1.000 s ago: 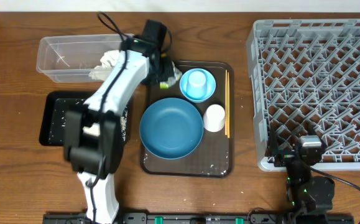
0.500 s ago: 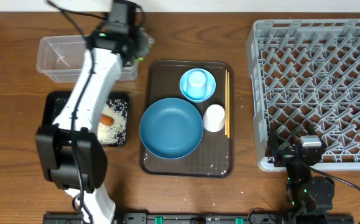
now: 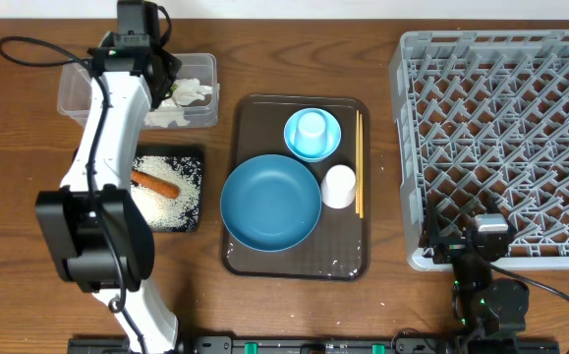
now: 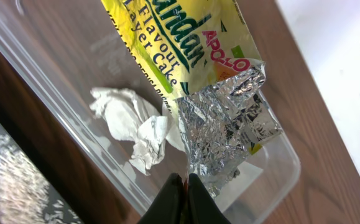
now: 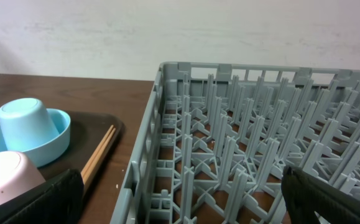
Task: Sort waste into correct bins and load items into the dishwasher rack
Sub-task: 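Carry the wrapper left and drop it into the clear container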
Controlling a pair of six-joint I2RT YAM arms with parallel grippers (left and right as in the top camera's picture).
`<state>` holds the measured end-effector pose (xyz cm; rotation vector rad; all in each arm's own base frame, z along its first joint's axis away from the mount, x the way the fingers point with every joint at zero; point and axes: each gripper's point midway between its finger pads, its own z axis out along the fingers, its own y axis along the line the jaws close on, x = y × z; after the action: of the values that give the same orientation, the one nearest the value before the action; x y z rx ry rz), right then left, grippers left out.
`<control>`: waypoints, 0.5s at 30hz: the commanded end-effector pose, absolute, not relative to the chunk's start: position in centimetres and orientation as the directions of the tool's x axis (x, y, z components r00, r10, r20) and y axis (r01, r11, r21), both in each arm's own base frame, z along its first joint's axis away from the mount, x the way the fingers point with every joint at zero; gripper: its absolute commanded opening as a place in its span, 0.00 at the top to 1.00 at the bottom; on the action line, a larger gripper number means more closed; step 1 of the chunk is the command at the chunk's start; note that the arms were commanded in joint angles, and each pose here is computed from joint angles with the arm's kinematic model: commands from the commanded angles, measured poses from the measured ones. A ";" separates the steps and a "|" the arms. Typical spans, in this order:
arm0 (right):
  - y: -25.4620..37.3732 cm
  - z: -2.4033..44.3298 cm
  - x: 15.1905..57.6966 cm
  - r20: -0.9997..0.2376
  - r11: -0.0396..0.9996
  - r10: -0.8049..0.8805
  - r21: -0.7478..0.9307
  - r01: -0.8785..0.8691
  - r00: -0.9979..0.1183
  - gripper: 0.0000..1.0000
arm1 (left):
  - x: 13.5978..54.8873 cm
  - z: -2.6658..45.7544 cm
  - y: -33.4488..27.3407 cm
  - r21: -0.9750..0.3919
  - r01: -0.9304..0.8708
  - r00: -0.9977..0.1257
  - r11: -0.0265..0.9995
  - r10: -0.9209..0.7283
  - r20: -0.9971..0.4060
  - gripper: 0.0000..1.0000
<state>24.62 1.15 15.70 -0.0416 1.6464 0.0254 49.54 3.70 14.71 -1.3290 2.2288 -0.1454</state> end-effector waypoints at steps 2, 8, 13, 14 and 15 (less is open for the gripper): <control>0.8 15.5 24.6 -0.997 1.000 0.003 0.005 -0.028 -0.081 0.01 | 49.5 12.0 4.0 -0.340 -0.847 -0.291 0.409 -0.892 -0.346 0.90; 0.8 15.5 24.6 -0.997 1.000 0.003 0.005 -0.028 -0.081 0.01 | 49.9 11.0 4.0 -0.334 -0.850 -0.293 0.408 -0.892 -0.343 0.50; 0.8 15.5 24.6 -0.997 1.000 0.003 0.005 -0.028 -0.081 0.01 | 49.9 11.0 4.0 -0.335 -0.850 -0.293 0.407 -0.893 -0.343 0.33; 0.8 15.5 24.6 -0.997 1.000 0.003 0.005 -0.028 -0.081 0.01 | 49.9 11.0 4.0 -0.335 -0.849 -0.293 0.408 -0.892 -0.343 0.30; 0.8 15.5 24.6 -0.997 1.000 0.003 0.005 -0.028 -0.081 0.01 | 49.9 11.0 4.0 -0.335 -0.850 -0.292 0.407 -0.893 -0.343 0.27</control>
<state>24.62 1.15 15.70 -0.0416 1.6464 0.0254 50.05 3.66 11.29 -1.4695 2.2028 -0.1467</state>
